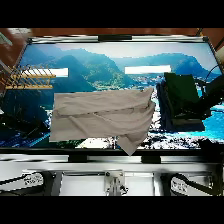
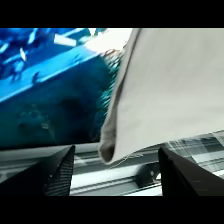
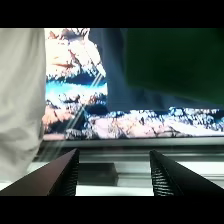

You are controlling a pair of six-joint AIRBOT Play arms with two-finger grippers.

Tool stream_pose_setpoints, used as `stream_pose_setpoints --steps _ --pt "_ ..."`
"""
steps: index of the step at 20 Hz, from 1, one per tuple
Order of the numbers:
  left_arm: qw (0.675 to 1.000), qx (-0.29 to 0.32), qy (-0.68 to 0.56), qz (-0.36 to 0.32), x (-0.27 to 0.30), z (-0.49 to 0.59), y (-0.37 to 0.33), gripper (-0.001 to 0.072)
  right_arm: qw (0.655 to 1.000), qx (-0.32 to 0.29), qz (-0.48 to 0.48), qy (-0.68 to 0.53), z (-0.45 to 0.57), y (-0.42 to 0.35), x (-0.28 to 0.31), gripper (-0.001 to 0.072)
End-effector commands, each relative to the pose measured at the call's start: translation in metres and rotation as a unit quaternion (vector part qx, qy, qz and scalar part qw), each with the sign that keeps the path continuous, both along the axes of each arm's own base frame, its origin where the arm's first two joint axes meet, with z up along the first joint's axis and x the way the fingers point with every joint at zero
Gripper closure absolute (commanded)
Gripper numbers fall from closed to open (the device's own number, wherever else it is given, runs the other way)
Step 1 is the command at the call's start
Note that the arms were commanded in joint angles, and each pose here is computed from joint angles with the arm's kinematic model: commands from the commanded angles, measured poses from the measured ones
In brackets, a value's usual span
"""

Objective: Fold the shirts.

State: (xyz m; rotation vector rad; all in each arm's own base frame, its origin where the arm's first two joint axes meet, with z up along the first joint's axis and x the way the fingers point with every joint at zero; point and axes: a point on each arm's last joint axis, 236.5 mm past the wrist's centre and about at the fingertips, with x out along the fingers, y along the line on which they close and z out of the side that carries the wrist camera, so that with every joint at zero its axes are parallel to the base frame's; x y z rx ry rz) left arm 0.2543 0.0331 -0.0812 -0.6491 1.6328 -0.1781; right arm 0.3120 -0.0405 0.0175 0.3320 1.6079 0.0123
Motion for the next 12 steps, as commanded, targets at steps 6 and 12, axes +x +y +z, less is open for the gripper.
stream_pose_setpoints --steps 6,12 --pt "1.0 0.001 -0.017 -0.024 0.009 -0.021 -0.019 0.0106 1.0 0.005 -0.013 -0.026 -0.005 0.0 0.005 0.0148" --pt "1.0 0.0 -0.005 -0.028 0.017 -0.03 -0.043 0.0455 0.998 0.065 -0.024 0.005 -0.032 0.032 -0.022 0.0148"
